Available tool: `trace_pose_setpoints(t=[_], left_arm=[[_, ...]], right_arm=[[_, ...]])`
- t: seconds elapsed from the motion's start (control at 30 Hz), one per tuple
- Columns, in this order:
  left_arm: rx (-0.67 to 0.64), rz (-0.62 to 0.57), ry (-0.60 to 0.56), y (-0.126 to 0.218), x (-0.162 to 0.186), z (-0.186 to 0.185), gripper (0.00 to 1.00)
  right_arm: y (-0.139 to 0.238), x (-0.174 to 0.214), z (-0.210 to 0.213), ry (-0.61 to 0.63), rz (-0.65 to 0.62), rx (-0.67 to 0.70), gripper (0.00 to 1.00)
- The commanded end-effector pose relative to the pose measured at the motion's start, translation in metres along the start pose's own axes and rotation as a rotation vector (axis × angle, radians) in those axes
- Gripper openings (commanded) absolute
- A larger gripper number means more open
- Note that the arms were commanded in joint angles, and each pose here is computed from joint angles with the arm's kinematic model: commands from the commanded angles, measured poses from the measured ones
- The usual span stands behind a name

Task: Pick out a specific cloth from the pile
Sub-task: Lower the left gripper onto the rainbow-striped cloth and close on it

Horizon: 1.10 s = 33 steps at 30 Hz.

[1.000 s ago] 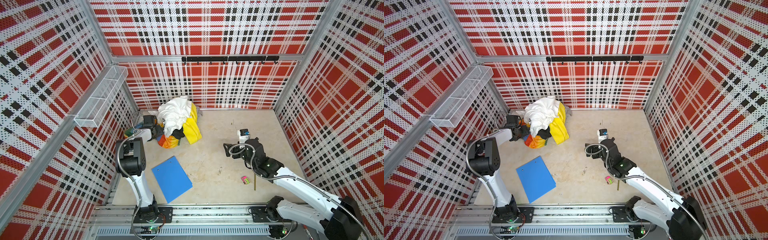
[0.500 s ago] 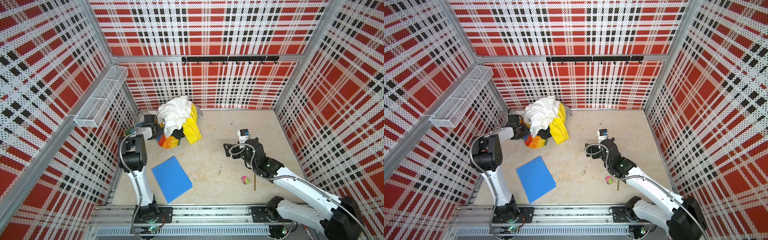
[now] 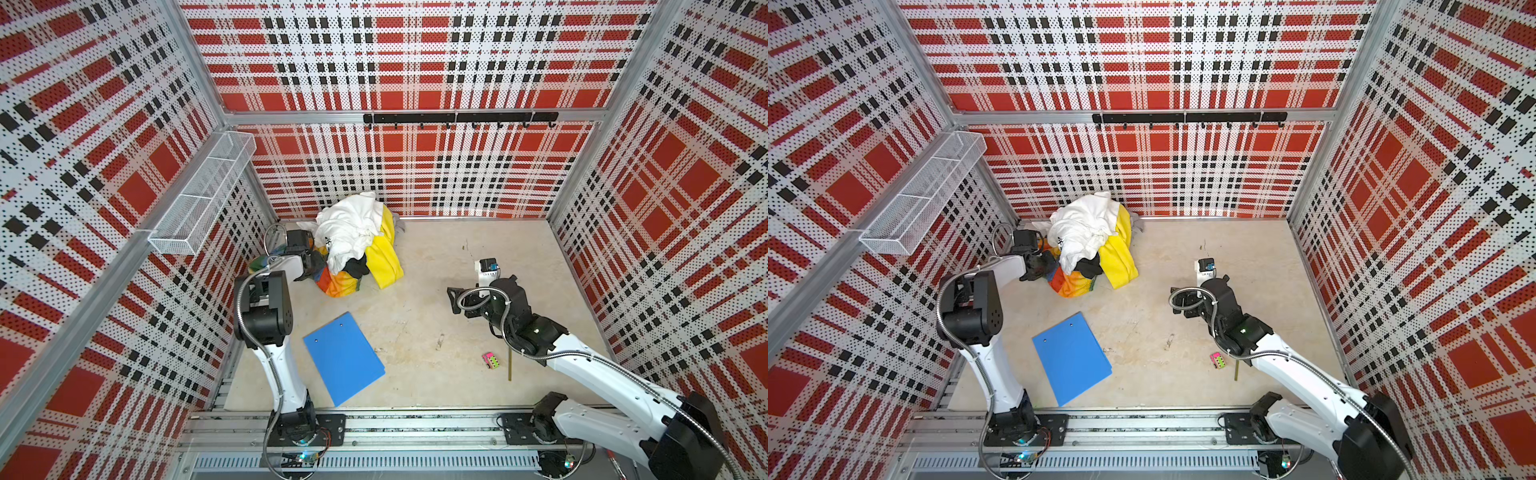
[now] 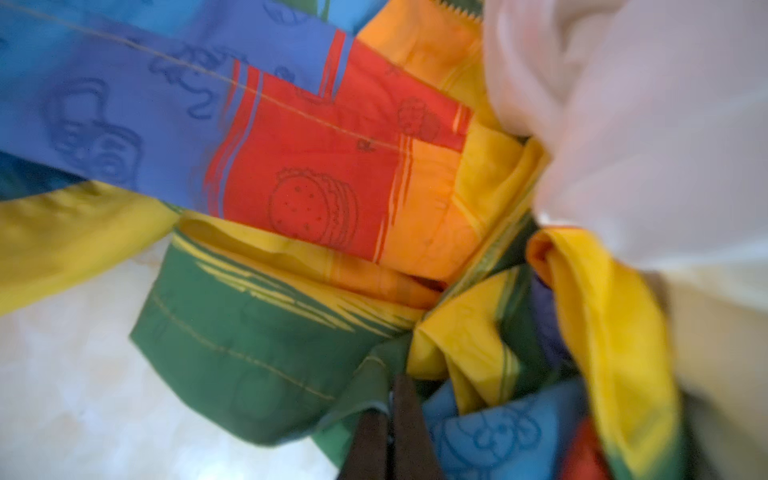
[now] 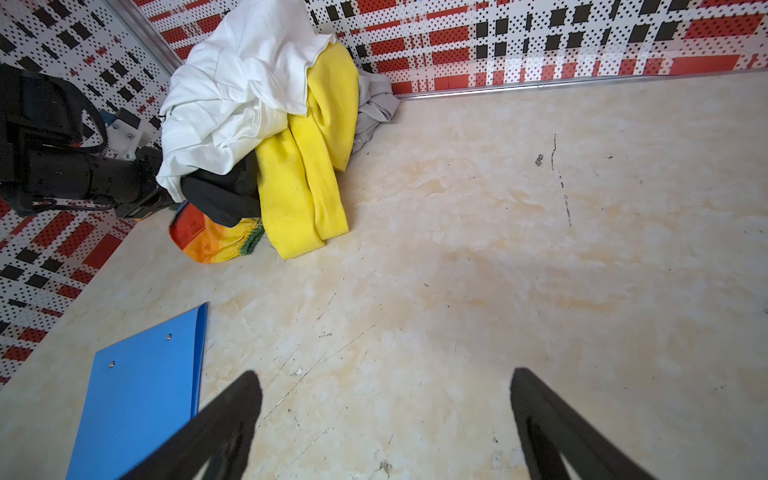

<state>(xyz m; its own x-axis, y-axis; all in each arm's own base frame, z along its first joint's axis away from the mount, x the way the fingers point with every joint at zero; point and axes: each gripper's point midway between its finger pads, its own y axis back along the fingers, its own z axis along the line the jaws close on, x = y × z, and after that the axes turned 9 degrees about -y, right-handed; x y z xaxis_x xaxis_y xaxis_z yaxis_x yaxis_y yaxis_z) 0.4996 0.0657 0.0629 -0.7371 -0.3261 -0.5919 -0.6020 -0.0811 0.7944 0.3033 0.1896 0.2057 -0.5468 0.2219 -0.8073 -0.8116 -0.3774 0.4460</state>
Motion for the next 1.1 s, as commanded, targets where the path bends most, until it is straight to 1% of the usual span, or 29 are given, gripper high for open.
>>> trace_pose_setpoints(t=[0.0,0.27,0.4,0.53,0.6,0.63,0.7,0.77,0.87,0.9,1.0,1.07], left_arm=[[0.036,-0.092,0.016,0.041,-0.027,-0.004,0.0],[0.066,-0.201,0.049,0.099,-0.046,0.001,0.0],[0.098,-0.238,0.047,0.12,-0.055,-0.002,0.0],[0.125,-0.213,0.037,0.122,-0.044,-0.008,0.01],[0.125,-0.191,0.039,0.116,-0.034,-0.008,0.04],[0.127,-0.176,0.041,0.111,-0.029,-0.008,0.07],[0.149,-0.146,0.042,0.101,-0.017,-0.012,0.23],[0.165,-0.115,0.039,0.09,-0.007,-0.016,0.33],[0.185,-0.06,0.036,0.075,0.009,-0.022,0.58],[0.199,-0.046,0.042,0.072,0.014,-0.023,0.65],[0.222,-0.035,0.053,0.064,0.028,-0.025,0.78],[0.225,-0.018,0.055,0.058,0.036,-0.025,0.8]], right_arm=[[0.006,-0.015,0.007,-0.011,-0.049,-0.024,1.0],[0.009,-0.018,0.01,-0.013,-0.058,-0.039,1.0],[0.009,-0.018,0.011,-0.012,-0.057,-0.041,1.0],[0.009,-0.019,0.012,-0.014,-0.058,-0.048,1.0],[0.008,-0.018,0.012,-0.014,-0.058,-0.049,1.0],[0.008,-0.018,0.012,-0.014,-0.058,-0.049,1.0],[0.008,-0.018,0.012,-0.014,-0.056,-0.047,1.0],[0.008,-0.017,0.012,-0.012,-0.054,-0.047,1.0],[0.009,-0.018,0.011,-0.014,-0.057,-0.044,1.0],[0.009,-0.017,0.01,-0.013,-0.057,-0.042,1.0],[0.01,-0.016,0.008,-0.014,-0.061,-0.034,1.0],[0.01,-0.015,0.007,-0.013,-0.058,-0.033,1.0]])
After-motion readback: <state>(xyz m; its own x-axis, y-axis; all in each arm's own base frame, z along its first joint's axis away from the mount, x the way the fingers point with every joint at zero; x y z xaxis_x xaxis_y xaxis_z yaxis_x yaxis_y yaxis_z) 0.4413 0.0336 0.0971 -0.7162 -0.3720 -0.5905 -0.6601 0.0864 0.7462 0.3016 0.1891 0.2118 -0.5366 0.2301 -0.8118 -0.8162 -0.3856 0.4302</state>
